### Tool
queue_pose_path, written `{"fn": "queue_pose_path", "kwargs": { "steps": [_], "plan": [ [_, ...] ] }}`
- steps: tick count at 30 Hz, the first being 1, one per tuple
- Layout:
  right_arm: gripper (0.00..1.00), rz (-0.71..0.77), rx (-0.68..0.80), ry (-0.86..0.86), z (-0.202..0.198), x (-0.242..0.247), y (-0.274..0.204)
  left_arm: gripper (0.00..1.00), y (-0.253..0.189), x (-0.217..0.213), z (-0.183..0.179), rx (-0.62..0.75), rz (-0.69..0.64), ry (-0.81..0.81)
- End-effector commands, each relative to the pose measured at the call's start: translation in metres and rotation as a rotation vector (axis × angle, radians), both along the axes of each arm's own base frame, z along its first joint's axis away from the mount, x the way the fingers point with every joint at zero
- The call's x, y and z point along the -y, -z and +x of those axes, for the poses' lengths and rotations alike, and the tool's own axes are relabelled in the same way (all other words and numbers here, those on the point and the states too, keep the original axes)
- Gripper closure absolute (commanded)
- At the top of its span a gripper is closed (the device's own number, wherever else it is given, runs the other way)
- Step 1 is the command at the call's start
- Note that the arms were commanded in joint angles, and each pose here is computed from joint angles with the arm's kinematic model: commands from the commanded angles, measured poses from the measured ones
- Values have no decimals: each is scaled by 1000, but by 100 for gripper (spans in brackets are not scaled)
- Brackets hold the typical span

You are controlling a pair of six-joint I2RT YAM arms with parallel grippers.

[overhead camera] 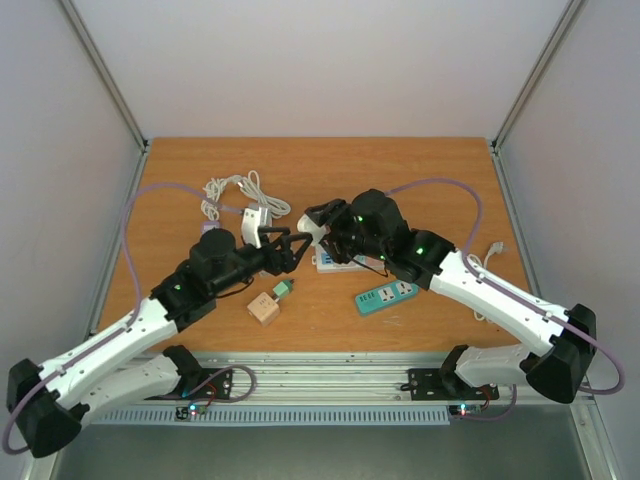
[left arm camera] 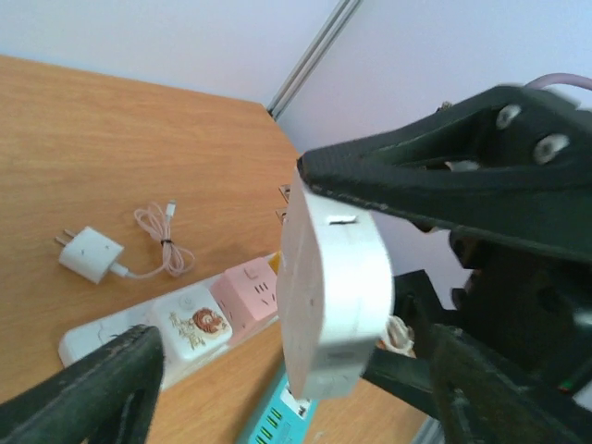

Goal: Insert the plug

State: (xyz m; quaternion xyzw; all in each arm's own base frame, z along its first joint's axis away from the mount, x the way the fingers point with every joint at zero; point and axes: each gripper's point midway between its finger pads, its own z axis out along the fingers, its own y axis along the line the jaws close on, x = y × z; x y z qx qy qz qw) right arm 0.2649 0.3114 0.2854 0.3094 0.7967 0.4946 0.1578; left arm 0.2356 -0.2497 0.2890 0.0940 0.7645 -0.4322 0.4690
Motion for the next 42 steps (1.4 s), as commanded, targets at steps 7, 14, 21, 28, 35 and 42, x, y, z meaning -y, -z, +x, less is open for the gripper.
{"fn": "queue_pose_path", "kwargs": {
  "steps": [7, 14, 21, 28, 35, 42],
  "plan": [
    [44, 201, -44, 28, -6, 1, -31, 51, -36, 33, 27, 175, -92, -72],
    [33, 143, -46, 26, -7, 7, -22, 95, -31, 34, 34, 178, -38, -94],
    [8, 39, 249, -183, 4, 18, -50, 100, -19, 34, 21, 121, 142, -12],
    [8, -223, 747, -695, -49, 33, -85, 100, 4, 36, -24, -5, 382, 272],
    [9, -331, 980, -892, -87, 47, -82, 100, -15, 36, -75, -37, 402, 574],
    [14, -269, 1031, -1016, -101, 39, -77, 100, -25, 34, -89, -120, 342, 752]
  ]
}}
